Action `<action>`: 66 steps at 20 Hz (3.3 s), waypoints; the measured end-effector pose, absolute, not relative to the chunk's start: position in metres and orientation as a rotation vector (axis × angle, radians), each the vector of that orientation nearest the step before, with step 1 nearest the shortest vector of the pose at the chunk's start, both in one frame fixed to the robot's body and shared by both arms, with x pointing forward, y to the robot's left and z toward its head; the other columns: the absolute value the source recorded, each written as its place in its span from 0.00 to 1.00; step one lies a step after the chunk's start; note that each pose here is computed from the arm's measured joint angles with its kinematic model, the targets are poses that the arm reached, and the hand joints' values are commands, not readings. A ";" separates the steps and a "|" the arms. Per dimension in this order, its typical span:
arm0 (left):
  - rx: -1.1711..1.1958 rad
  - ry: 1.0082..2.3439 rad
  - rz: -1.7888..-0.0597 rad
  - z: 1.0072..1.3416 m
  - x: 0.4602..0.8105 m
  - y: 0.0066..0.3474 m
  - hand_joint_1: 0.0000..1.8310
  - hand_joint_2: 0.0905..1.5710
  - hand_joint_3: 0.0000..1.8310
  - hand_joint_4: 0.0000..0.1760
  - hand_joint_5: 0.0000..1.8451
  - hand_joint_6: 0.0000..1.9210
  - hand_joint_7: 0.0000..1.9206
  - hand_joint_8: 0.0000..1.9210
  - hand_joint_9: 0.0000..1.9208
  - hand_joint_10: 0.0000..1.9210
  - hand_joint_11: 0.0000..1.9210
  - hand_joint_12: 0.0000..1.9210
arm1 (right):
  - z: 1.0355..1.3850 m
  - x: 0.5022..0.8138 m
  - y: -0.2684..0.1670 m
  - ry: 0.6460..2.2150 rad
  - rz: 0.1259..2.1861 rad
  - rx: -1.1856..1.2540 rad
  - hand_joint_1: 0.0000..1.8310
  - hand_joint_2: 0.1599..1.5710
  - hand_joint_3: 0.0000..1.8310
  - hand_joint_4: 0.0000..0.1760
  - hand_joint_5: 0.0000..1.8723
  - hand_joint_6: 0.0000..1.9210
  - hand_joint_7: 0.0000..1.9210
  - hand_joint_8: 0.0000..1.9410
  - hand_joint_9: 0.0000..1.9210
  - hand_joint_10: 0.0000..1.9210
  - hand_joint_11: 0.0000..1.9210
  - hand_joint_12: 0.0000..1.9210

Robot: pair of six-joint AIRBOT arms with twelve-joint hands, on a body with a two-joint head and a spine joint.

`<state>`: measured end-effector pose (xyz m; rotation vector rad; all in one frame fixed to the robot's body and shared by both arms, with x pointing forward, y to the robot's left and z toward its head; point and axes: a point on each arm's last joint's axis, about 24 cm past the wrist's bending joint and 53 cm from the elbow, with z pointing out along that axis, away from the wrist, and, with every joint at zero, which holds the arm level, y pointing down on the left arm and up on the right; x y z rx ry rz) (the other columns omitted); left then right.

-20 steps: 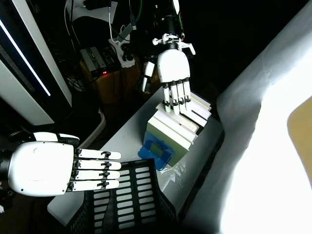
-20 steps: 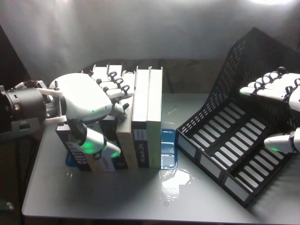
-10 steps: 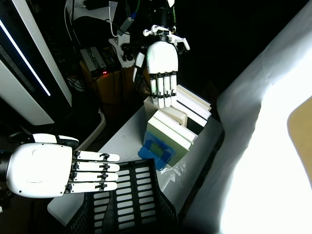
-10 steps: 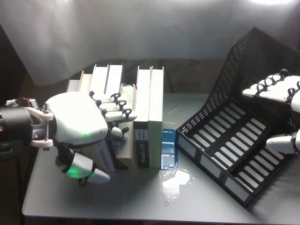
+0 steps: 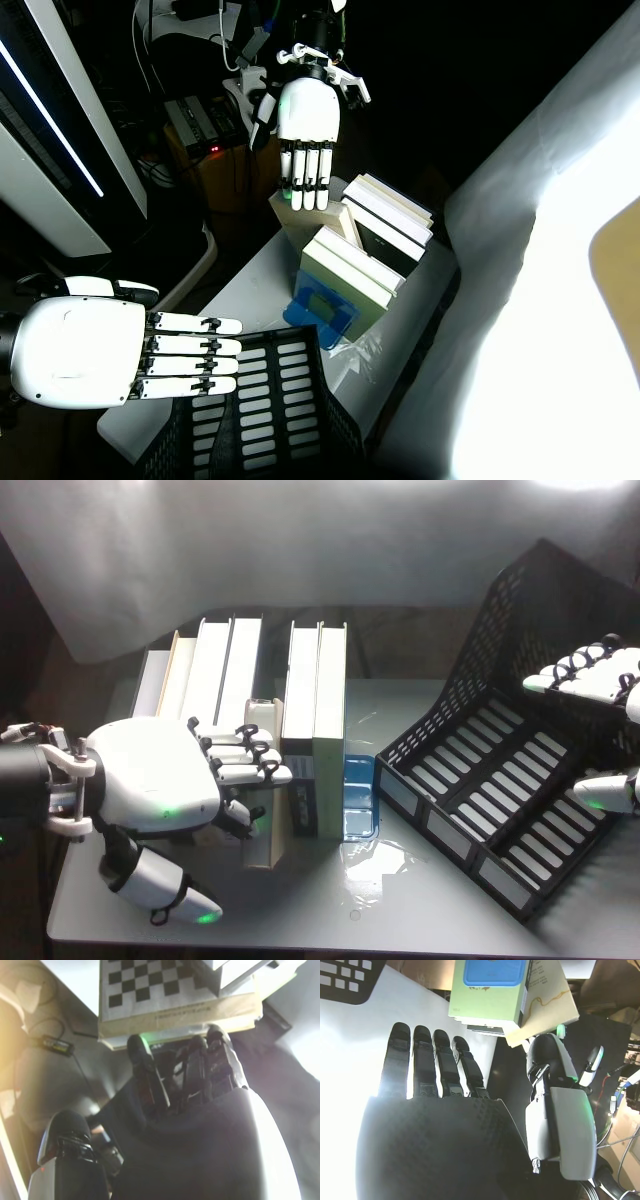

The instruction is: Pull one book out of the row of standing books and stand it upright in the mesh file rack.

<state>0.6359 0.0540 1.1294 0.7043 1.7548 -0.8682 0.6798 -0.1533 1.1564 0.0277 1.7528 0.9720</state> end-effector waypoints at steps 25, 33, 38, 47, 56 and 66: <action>-0.181 1.656 -1.166 1.167 0.647 0.185 0.11 0.80 0.00 0.42 0.00 0.00 0.00 0.00 0.00 0.00 0.00 0.00 | 1.202 0.655 -0.105 1.632 1.045 -0.194 0.38 0.70 0.00 0.06 0.00 0.00 0.00 0.00 0.00 0.00 0.00 0.00; -0.507 1.446 -1.121 1.162 0.640 0.268 0.25 0.79 0.00 0.13 0.00 0.00 0.00 0.00 0.00 0.00 0.00 0.00 | 1.232 0.657 -0.041 1.596 0.980 -0.502 0.36 0.66 0.00 0.00 0.00 0.00 0.00 0.00 0.00 0.00 0.00 0.00; -0.592 1.366 -1.035 1.157 0.627 0.310 0.26 0.79 0.00 0.00 0.00 0.00 0.00 0.00 0.00 0.00 0.00 0.00 | 1.244 0.651 -0.001 1.564 0.981 -0.650 0.38 0.65 0.00 0.00 0.00 0.00 0.00 0.00 0.00 0.00 0.00 0.00; -0.618 1.324 -1.026 1.156 0.627 0.318 0.26 0.78 0.00 0.00 0.00 0.00 0.00 0.00 0.00 0.00 0.00 0.00 | 1.240 0.639 0.046 1.530 0.956 -0.827 0.41 0.60 0.00 0.00 0.00 0.00 0.00 0.00 0.00 0.00 0.00 0.00; -0.634 1.295 -1.026 1.154 0.634 0.321 0.30 0.79 0.00 0.00 0.00 0.00 0.00 0.00 0.00 0.00 0.00 0.00 | 1.233 0.639 0.076 1.498 0.907 -0.921 0.47 0.57 0.00 0.00 0.00 0.00 0.00 0.00 0.00 0.00 0.00 0.00; -0.677 1.239 -1.006 1.154 0.637 0.334 0.28 0.82 0.00 0.00 0.00 0.00 0.00 0.00 0.00 0.00 0.00 0.00 | 1.225 0.644 0.102 1.487 0.888 -0.966 0.35 0.61 0.00 0.00 0.00 0.00 0.00 0.00 0.00 0.00 0.00 0.00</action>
